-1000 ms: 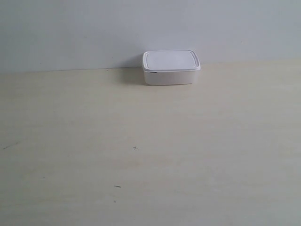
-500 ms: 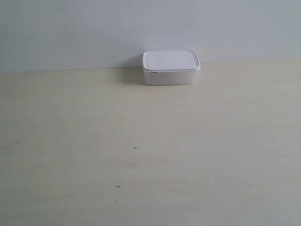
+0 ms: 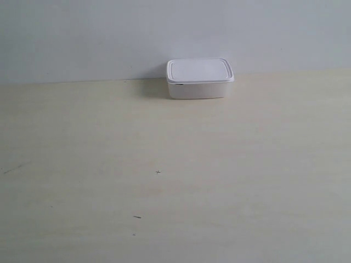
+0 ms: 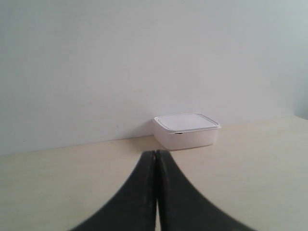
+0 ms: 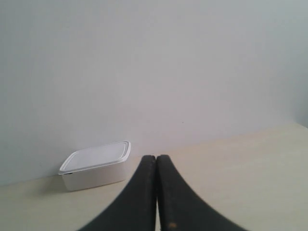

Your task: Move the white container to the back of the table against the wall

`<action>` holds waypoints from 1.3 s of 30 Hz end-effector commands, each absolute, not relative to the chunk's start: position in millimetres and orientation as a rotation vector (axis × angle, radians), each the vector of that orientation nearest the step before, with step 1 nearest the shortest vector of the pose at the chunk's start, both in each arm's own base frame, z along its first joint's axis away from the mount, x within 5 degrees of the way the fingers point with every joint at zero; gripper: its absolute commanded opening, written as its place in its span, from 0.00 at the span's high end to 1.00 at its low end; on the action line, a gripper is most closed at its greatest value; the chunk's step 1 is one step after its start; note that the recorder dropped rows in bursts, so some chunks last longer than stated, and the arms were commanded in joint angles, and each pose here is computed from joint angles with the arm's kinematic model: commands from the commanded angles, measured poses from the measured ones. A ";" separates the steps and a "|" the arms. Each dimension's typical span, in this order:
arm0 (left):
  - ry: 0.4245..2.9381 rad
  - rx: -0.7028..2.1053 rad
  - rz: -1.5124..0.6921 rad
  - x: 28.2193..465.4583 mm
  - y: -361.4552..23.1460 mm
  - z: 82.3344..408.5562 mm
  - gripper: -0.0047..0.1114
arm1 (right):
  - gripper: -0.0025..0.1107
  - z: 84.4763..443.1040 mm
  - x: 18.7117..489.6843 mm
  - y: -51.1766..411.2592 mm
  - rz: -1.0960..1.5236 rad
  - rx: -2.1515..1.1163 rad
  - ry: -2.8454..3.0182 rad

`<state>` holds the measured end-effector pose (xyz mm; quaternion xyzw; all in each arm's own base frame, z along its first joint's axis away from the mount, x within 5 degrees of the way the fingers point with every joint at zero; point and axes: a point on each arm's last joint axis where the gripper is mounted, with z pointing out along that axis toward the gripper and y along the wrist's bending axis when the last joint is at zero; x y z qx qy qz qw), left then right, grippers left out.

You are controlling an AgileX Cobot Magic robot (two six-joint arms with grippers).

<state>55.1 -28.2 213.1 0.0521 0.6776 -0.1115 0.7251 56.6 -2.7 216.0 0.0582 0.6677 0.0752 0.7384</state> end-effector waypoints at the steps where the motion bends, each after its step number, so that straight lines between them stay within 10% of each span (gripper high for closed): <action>1: 1.491 0.122 -0.252 54.5 -28.9 212.6 0.96 | 0.98 214.9 56.2 -3.0 0.154 0.122 1.463; 15: 1.493 0.122 -0.266 54.3 -29.6 212.5 0.96 | 0.98 214.9 56.2 -3.1 0.153 0.120 1.463; 23: 1.281 -0.366 -0.631 52.8 -15.8 234.8 0.96 | 0.98 214.9 56.2 -3.1 0.153 0.120 1.463; 39: 1.712 -0.352 0.021 53.8 11.8 189.3 0.96 | 0.98 214.9 56.2 -3.1 0.153 0.120 1.463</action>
